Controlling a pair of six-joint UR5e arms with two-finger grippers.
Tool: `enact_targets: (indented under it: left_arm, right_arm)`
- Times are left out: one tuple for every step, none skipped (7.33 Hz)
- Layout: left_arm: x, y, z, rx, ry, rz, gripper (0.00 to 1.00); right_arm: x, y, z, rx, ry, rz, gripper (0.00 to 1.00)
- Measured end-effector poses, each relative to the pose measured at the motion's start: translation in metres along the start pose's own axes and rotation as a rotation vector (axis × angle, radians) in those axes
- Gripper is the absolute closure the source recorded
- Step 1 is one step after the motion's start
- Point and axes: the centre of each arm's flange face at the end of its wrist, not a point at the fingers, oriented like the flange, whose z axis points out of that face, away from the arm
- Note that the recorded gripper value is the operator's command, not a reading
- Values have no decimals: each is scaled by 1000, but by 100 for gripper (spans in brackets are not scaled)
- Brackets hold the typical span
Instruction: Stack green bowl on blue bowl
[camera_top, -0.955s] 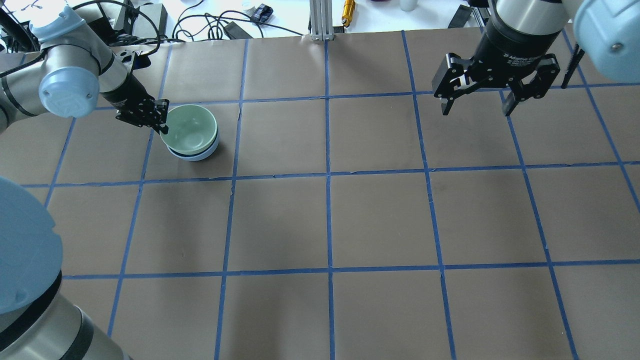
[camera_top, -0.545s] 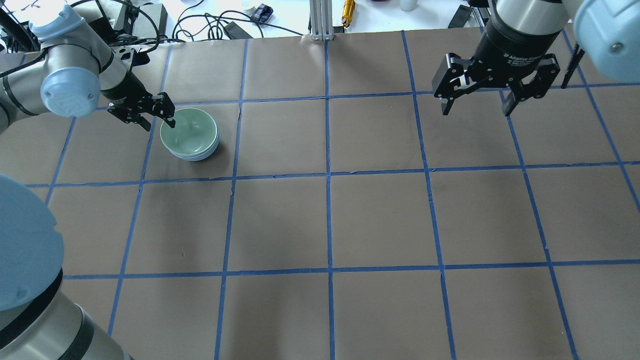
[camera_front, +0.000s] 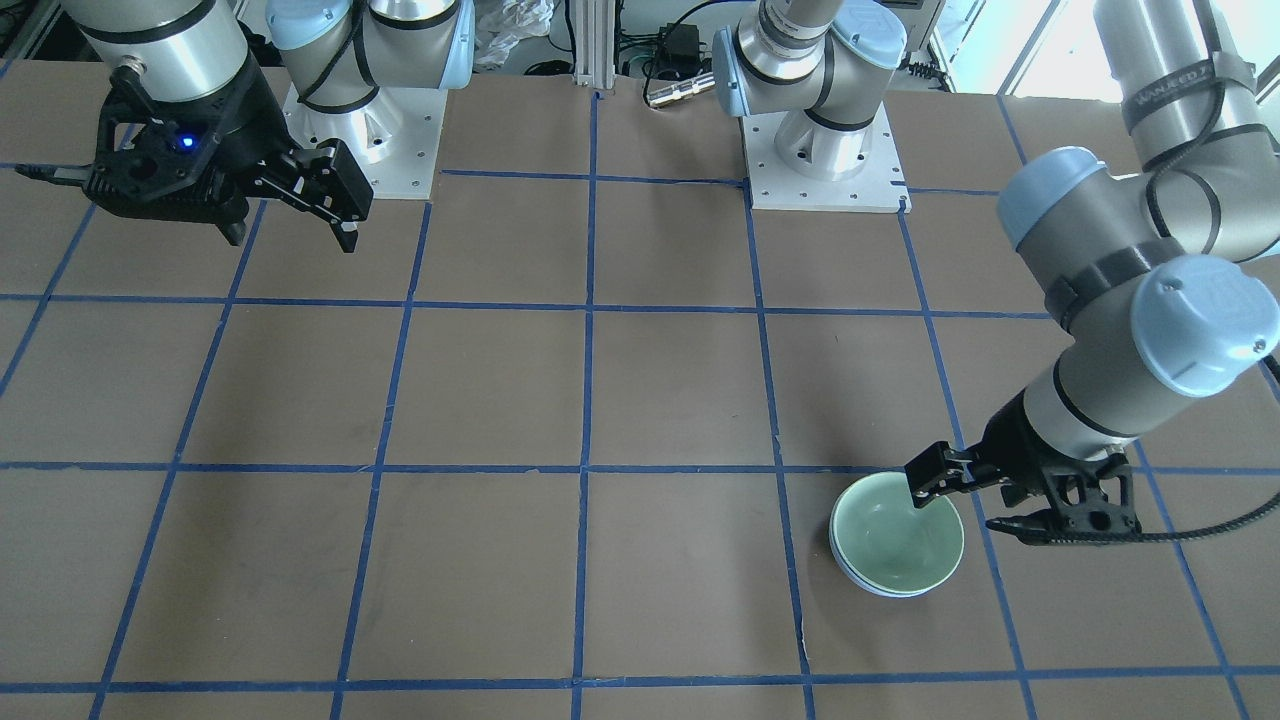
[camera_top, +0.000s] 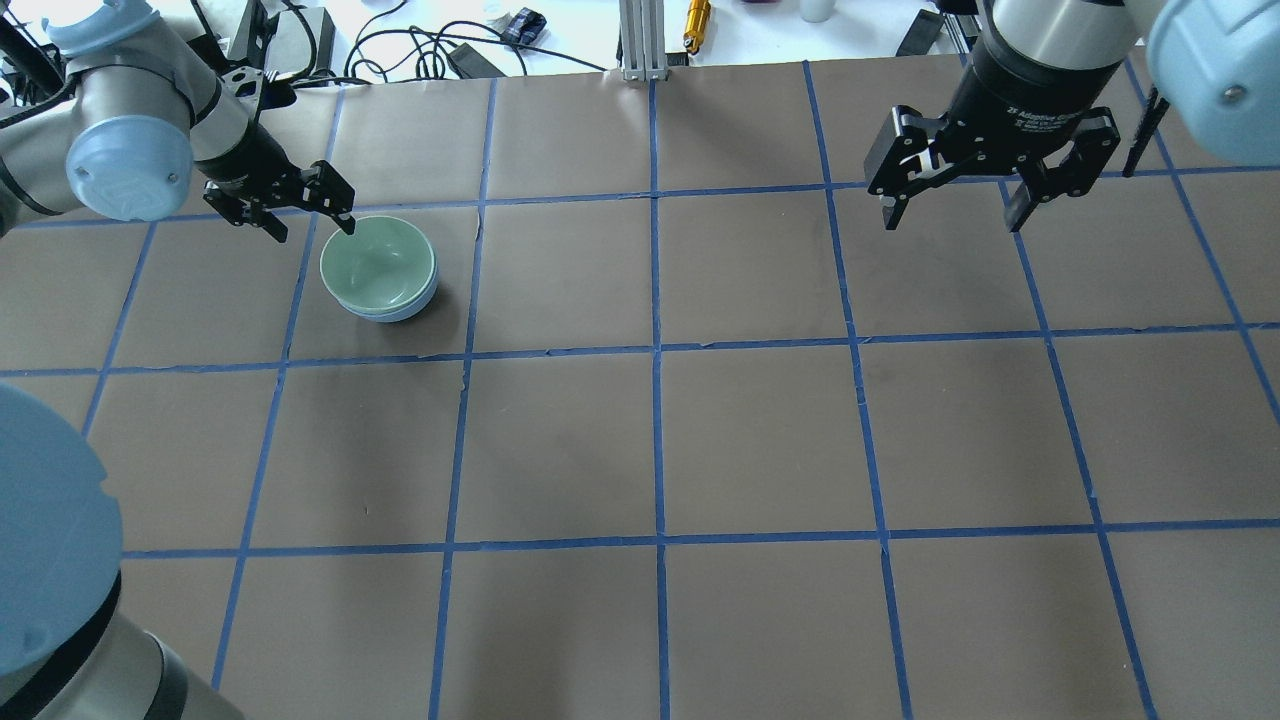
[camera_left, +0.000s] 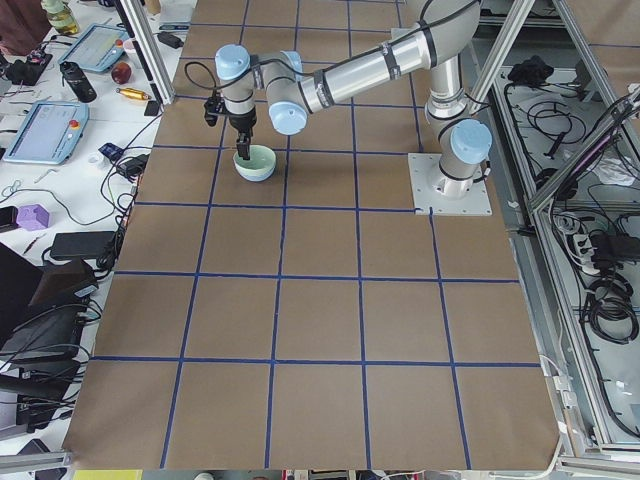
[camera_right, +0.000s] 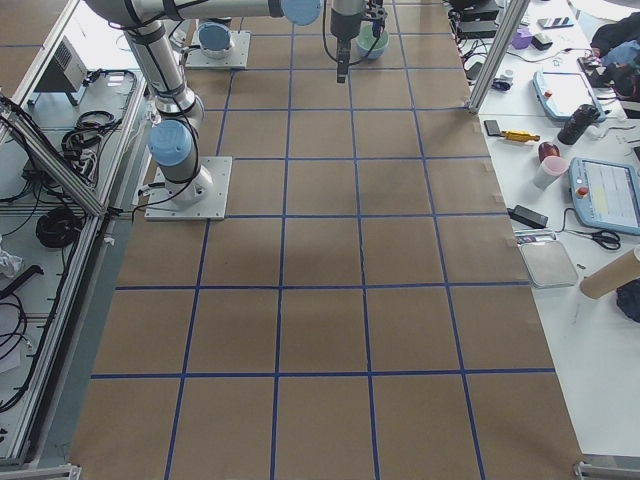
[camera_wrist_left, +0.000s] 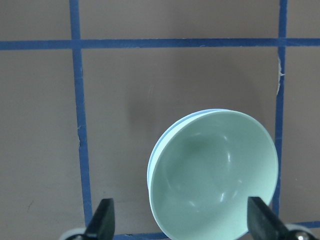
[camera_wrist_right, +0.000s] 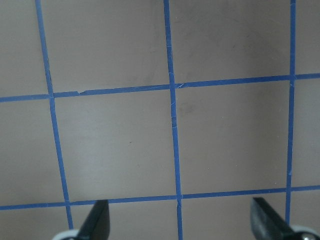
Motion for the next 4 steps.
enact_targets:
  left_arm:
    - [31,17,-24,-2,-9,-32,0]
    - [56,37,-48,-10,-11,-50,0]
    - [70,58,-74,-23,-9,-61,0]
    - [80,81,-102,-25,-7,-70,0]
  right_arm:
    - [0,0,0,0,0,0,0]
    - [0,0,0,-1,0,0,0]
    - [0,0,0,-1,0,0,0]
    - [0,0,1,-2,0,0,0]
